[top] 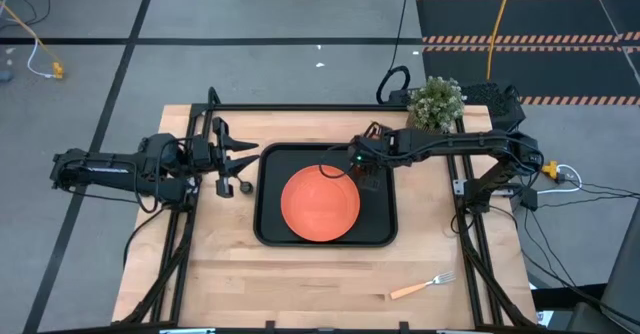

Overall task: Pick and place plate/cup/fork/spoon on tray
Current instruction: Put the orange cup on the black serving tray to the top right of the orange plate, then put the orange fork on the black serving tray to the left of the orange plate

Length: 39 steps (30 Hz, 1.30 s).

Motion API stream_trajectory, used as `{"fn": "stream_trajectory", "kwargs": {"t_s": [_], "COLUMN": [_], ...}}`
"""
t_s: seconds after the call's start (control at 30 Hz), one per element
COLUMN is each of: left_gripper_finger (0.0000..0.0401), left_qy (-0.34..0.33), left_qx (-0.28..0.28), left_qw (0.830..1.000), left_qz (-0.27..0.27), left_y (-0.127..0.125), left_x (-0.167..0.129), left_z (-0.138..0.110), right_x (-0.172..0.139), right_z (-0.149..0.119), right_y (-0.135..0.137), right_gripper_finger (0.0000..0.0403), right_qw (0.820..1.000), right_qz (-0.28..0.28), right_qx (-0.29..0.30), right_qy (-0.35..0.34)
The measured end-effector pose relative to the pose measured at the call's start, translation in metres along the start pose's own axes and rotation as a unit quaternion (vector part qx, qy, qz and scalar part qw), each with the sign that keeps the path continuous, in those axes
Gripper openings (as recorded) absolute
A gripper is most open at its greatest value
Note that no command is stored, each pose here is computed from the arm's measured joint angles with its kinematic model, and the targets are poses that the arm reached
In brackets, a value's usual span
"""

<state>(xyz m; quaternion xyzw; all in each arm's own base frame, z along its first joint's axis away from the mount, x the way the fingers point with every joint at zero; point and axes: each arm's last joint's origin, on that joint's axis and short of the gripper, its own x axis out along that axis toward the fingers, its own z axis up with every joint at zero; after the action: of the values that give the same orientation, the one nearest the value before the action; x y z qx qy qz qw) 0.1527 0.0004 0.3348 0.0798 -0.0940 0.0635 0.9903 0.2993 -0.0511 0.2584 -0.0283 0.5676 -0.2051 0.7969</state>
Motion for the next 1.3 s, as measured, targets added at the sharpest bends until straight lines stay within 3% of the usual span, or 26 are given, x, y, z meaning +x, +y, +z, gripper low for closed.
{"fn": "stream_trajectory", "kwargs": {"t_s": [0.17, 0.9, 1.3], "left_gripper_finger": [0.012, 0.012, 0.012], "left_qy": [0.0, 0.002, 0.01], "left_qx": [-0.001, 0.0, 0.004], "left_qw": [1.0, 1.0, 1.0], "left_qz": [0.0, 0.0, -0.001], "left_y": [0.0, 0.0, 0.0], "left_x": [0.0, 0.0, 0.0], "left_z": [0.0, 0.0, -0.002], "right_x": [0.0, -0.002, -0.064], "right_z": [0.0, -0.001, -0.01], "right_y": [-0.001, -0.002, -0.019], "right_gripper_finger": [0.0127, 0.0128, 0.0128], "right_qw": [1.0, 1.0, 0.989], "right_qz": [-0.023, -0.023, -0.004], "right_qx": [0.0, 0.004, 0.06], "right_qy": [-0.001, -0.001, -0.133]}}
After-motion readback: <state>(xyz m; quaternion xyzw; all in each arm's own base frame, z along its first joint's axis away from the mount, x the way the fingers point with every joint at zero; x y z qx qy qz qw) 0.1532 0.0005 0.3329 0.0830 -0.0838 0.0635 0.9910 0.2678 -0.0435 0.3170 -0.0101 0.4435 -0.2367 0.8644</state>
